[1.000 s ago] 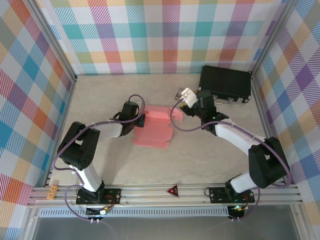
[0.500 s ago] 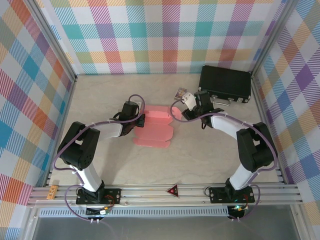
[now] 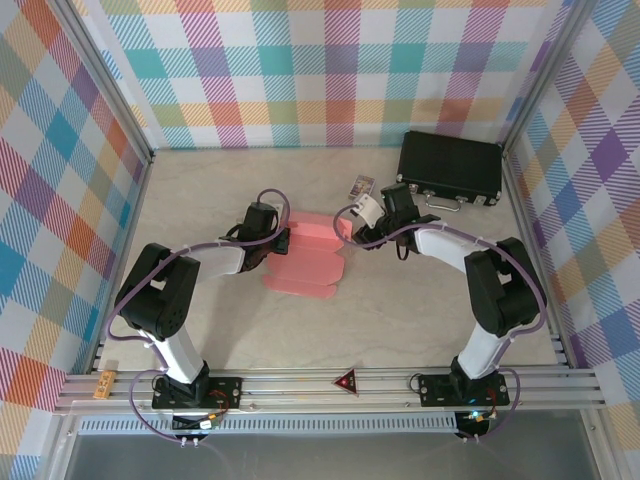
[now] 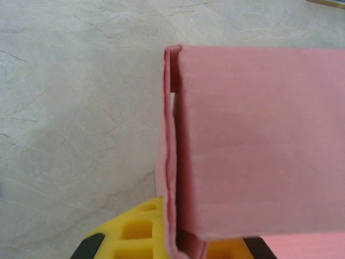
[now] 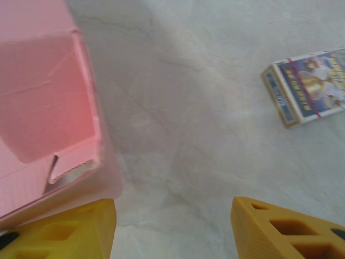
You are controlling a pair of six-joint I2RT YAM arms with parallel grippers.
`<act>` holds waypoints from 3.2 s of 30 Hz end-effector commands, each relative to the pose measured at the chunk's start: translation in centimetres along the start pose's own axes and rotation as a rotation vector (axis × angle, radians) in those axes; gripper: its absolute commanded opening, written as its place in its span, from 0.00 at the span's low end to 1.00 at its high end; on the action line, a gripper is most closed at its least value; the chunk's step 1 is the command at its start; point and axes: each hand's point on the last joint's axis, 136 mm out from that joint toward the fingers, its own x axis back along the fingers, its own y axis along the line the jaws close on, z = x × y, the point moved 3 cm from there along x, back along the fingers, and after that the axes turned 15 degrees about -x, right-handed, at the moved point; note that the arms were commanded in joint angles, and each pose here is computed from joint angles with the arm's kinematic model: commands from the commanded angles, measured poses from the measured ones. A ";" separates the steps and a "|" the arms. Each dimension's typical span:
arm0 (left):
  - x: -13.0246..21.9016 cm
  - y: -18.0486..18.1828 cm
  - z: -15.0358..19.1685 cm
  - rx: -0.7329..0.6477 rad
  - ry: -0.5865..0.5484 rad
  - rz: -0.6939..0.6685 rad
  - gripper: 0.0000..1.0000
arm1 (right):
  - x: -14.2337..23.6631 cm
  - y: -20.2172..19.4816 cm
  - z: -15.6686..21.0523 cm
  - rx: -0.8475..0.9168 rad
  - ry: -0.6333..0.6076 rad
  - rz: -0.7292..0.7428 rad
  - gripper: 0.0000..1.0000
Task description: Fold the paper box
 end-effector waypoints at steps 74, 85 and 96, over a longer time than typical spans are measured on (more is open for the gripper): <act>0.0 -1.2 -1.3 -0.013 0.020 0.055 0.01 | -3.2 1.2 -2.2 -0.099 0.119 -0.172 0.59; 0.1 -1.3 -1.3 -0.010 0.019 0.060 0.01 | -3.6 2.7 -2.9 -0.105 0.114 -0.199 0.56; 0.3 -1.3 -1.1 -0.002 0.029 0.060 0.01 | -4.5 2.7 -3.3 -0.191 0.081 -0.106 0.56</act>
